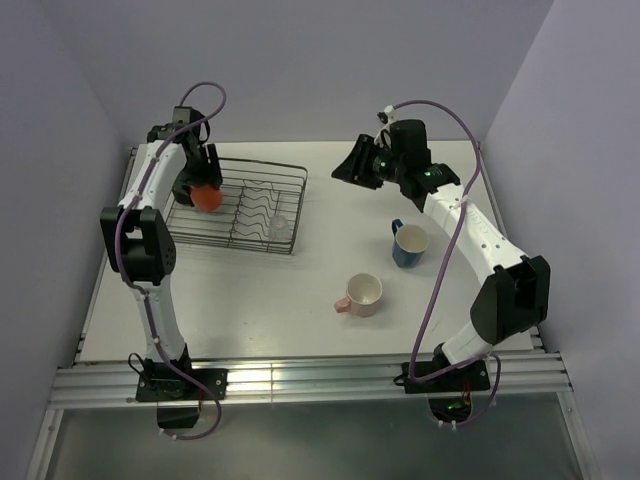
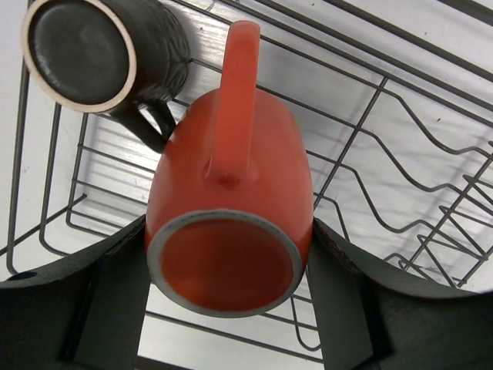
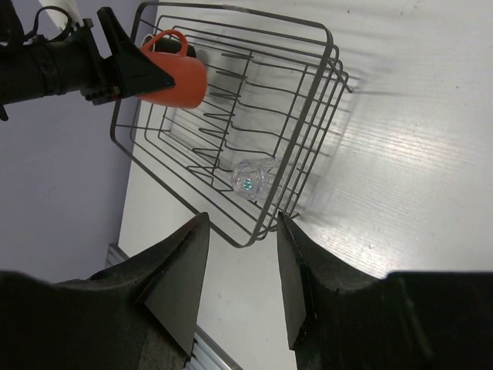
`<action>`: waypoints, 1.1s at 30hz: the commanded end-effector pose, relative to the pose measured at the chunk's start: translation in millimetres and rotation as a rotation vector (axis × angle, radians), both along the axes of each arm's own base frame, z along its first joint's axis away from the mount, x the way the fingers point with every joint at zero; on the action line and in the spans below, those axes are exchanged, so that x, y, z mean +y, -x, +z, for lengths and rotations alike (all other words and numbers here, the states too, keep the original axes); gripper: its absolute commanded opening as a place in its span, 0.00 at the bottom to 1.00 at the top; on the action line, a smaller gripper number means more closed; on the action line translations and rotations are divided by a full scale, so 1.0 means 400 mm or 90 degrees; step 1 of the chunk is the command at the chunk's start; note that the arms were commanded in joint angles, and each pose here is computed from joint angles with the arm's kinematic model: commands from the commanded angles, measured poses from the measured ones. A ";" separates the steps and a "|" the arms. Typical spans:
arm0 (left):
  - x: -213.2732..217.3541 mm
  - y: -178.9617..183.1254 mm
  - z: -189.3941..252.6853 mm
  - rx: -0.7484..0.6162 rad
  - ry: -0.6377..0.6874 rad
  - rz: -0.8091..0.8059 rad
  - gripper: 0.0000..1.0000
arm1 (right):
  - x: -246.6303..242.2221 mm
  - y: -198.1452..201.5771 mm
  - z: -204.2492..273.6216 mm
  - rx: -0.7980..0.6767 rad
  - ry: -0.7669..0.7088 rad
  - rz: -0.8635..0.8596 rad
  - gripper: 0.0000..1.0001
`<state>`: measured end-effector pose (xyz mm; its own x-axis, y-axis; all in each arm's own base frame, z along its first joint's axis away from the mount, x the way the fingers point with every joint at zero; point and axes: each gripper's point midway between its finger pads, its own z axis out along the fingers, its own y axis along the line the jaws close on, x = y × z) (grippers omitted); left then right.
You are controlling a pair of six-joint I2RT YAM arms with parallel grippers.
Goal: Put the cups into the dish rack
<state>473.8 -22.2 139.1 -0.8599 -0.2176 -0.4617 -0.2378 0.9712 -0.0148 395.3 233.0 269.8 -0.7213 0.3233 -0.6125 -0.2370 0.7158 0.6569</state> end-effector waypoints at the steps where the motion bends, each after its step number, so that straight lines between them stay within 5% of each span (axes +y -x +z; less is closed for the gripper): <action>1: -0.014 -0.051 0.066 -0.063 -0.001 -0.017 0.00 | -0.019 0.009 0.043 -0.040 0.001 -0.009 0.48; 18: -0.040 -0.084 -0.021 -0.021 0.019 -0.013 0.01 | -0.027 0.013 0.030 -0.037 0.016 -0.011 0.48; 22: -0.040 -0.085 -0.029 -0.019 0.019 -0.009 0.20 | -0.026 0.013 0.028 -0.035 0.017 -0.011 0.48; 28: -0.036 -0.088 -0.029 -0.020 0.014 -0.004 0.65 | -0.026 0.011 0.030 -0.035 0.020 -0.011 0.48; 33: -0.036 -0.092 -0.019 -0.029 0.013 -0.002 0.77 | -0.028 0.009 0.030 -0.035 0.025 -0.012 0.48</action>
<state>491.7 -33.9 108.9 -0.8827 -0.2178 -0.4163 -0.2300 0.9730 -0.0213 391.9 228.0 262.2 -0.7245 0.3093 -0.6160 -0.2264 0.7373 0.6365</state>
